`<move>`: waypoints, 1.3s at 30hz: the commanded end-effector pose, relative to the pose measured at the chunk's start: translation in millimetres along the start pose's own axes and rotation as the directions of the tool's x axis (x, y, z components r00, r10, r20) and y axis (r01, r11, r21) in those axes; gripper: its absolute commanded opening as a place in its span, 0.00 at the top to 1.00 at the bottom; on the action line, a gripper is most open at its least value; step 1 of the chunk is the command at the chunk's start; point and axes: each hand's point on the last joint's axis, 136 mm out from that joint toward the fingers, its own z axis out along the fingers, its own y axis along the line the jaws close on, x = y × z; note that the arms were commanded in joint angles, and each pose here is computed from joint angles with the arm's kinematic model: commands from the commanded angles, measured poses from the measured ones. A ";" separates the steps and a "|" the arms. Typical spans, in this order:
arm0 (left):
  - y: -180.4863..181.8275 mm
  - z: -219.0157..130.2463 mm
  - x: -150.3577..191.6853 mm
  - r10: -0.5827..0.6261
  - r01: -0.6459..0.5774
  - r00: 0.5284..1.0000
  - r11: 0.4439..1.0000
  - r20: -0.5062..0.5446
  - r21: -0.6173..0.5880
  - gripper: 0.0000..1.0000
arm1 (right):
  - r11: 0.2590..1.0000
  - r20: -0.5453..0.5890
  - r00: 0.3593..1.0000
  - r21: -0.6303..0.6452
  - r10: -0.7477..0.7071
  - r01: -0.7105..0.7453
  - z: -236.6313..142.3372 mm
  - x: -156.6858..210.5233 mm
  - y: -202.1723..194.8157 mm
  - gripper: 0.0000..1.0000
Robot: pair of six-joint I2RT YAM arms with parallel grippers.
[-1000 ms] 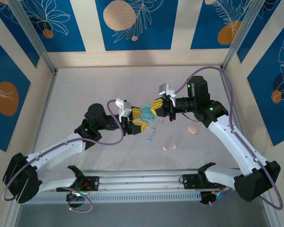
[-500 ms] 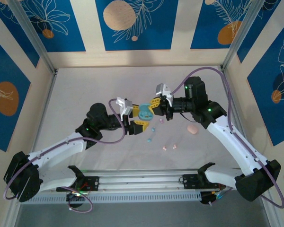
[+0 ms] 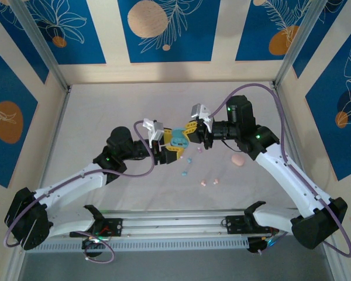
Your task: Insert the wireless bluetooth earbuds into the charging case
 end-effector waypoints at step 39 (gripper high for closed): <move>-7.5 5.3 -9.2 0.031 -0.031 0.999 0.999 -0.016 0.030 0.45 | 0.999 0.046 0.998 -0.006 -0.048 0.049 -5.7 -6.0 8.9 0.95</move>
